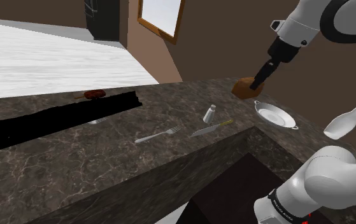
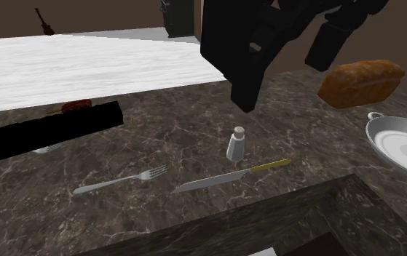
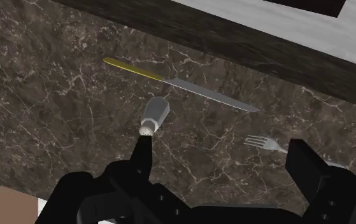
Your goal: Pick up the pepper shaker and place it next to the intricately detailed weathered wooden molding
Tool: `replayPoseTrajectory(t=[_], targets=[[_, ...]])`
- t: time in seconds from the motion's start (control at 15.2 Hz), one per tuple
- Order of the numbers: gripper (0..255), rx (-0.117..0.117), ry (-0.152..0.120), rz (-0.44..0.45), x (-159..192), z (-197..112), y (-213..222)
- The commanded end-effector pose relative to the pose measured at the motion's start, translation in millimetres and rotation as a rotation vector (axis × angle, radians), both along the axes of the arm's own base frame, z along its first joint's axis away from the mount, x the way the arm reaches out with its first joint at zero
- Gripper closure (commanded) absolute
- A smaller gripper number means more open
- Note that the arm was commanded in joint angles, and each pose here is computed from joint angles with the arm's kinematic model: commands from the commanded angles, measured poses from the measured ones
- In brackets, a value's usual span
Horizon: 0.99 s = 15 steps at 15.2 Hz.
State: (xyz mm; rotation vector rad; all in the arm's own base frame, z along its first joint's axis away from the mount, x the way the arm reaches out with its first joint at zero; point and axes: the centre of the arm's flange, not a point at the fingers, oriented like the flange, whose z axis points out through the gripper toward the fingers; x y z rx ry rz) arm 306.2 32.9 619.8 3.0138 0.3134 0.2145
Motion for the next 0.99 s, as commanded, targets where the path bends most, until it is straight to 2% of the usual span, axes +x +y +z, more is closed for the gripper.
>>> replayPoseTrajectory(t=[0.0,0.92], targets=[[0,0.000,0.000,0.000,0.0,0.0,0.0],[0,0.008,0.073,0.125,113.9,-137.4,-66.7]])
